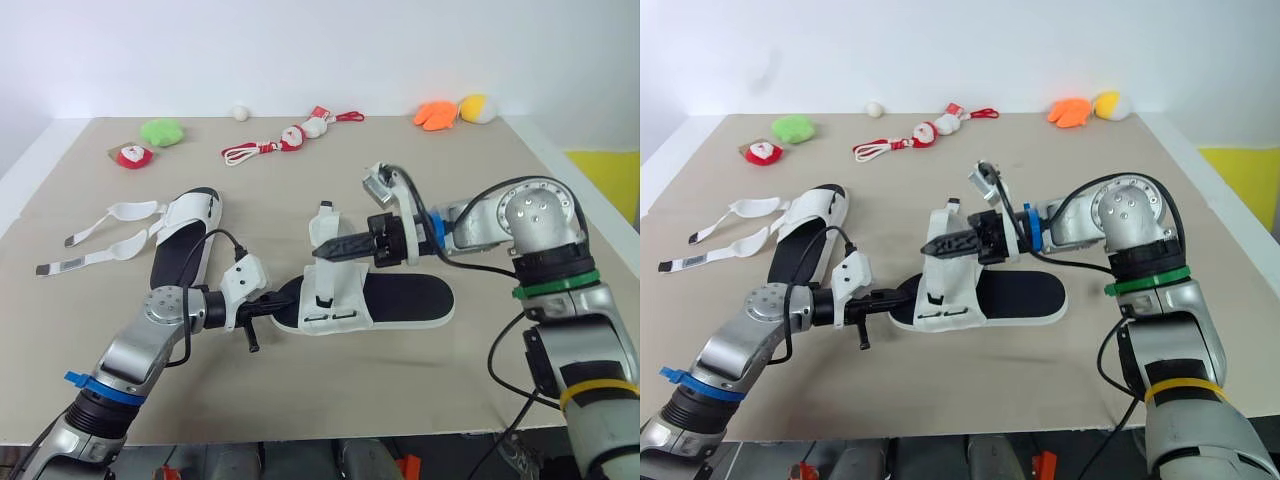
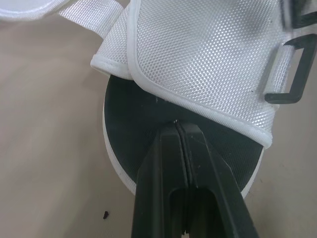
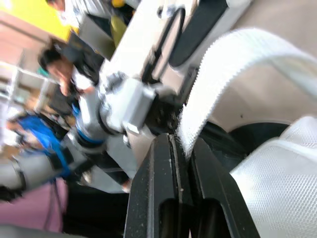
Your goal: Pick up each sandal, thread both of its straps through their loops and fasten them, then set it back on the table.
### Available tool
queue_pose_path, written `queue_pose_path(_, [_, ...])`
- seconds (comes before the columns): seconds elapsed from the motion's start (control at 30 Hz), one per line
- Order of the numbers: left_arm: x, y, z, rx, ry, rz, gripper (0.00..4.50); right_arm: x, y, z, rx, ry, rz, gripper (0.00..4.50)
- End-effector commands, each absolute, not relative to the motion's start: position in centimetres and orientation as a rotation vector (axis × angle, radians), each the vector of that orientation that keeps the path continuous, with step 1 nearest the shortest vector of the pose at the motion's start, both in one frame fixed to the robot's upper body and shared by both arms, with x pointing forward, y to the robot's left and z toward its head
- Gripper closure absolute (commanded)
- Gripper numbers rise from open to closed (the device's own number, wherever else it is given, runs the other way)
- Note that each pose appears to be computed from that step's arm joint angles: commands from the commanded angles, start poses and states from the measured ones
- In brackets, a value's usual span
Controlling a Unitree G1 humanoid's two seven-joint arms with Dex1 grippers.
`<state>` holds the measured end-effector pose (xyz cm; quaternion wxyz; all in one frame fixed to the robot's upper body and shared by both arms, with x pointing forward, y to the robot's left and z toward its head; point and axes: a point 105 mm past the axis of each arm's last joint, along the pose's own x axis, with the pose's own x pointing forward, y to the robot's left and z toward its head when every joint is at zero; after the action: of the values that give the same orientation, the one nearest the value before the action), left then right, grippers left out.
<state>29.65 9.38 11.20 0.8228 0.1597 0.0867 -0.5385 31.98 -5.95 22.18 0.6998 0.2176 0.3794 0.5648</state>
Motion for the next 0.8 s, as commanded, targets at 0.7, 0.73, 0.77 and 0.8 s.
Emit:
queue_pose_path(0.7, [29.1,9.4,9.0,0.338,0.272,-1.138,4.50,31.0,-7.3,22.1,0.343,0.914,1.290,4.36])
queue_pose_path(0.73, [29.1,9.4,9.0,0.338,0.272,-1.138,4.50,31.0,-7.4,22.1,0.339,0.914,1.291,4.36])
queue_pose_path(0.77, [29.1,9.4,9.0,0.338,0.271,-1.138,4.50,30.9,-7.4,22.0,0.334,0.914,1.294,4.36])
queue_pose_path(0.8, [29.2,9.4,9.0,0.338,0.271,-1.137,4.50,30.9,-7.4,22.0,0.329,0.914,1.296,4.36])
